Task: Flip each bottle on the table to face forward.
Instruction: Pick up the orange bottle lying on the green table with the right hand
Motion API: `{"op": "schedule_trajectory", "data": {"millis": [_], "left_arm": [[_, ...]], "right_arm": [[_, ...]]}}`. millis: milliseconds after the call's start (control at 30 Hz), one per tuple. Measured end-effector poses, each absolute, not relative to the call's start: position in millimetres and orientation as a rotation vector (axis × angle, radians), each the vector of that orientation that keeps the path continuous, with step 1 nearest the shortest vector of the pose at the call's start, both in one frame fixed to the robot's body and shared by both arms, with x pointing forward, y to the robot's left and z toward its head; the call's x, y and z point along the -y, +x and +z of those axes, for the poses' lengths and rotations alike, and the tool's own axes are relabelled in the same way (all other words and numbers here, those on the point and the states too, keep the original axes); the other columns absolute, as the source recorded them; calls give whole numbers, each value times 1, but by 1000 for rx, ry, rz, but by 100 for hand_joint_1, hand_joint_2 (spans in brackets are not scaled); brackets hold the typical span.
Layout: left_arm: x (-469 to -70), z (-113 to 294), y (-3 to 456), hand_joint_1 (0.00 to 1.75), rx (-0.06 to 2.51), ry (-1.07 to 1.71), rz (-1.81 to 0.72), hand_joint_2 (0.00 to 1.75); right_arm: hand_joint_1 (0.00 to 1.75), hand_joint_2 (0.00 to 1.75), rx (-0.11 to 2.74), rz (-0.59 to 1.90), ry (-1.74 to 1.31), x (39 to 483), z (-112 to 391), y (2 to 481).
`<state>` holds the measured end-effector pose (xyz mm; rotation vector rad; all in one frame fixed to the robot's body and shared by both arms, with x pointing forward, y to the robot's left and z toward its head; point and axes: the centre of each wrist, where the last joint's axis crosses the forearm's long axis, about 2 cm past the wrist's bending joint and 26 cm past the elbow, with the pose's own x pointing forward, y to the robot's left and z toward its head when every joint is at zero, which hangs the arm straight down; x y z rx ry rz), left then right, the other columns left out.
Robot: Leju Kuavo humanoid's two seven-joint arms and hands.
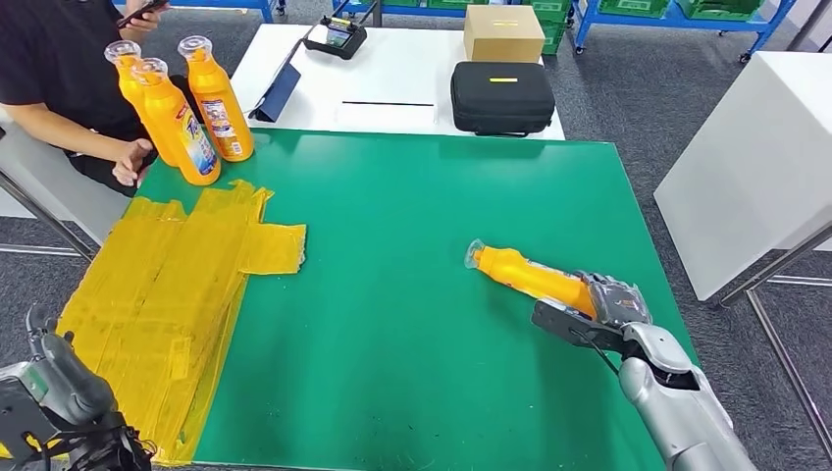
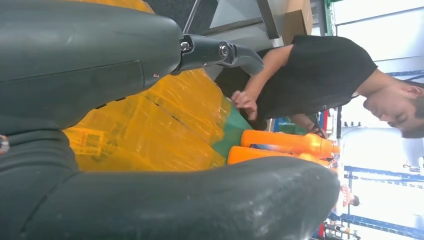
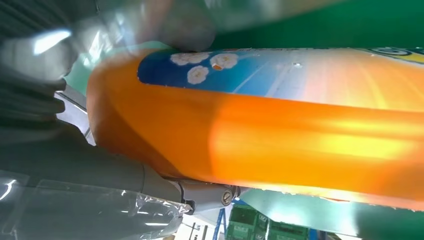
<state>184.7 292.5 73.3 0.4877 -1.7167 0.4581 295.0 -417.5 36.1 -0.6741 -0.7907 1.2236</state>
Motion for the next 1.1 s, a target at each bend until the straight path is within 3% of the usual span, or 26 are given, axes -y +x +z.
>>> {"op": "schedule_trajectory", "data": {"millis": [467, 600, 833, 1100], "left_arm": [[-293, 73, 186, 0, 1711, 489, 480, 0], [-287, 73, 188, 0, 1708, 303, 487, 175], [-262, 73, 193, 0, 1722, -287, 510, 175], [-231, 81, 199, 0, 1724, -597, 445, 175]], "right_arm": [[175, 175, 766, 1259, -614, 416, 40, 317], [175, 175, 921, 1127, -463, 407, 37, 318], [175, 175, 1298, 770, 56, 329, 31, 303], [175, 175, 1566, 659, 333, 232, 72, 310]]}}
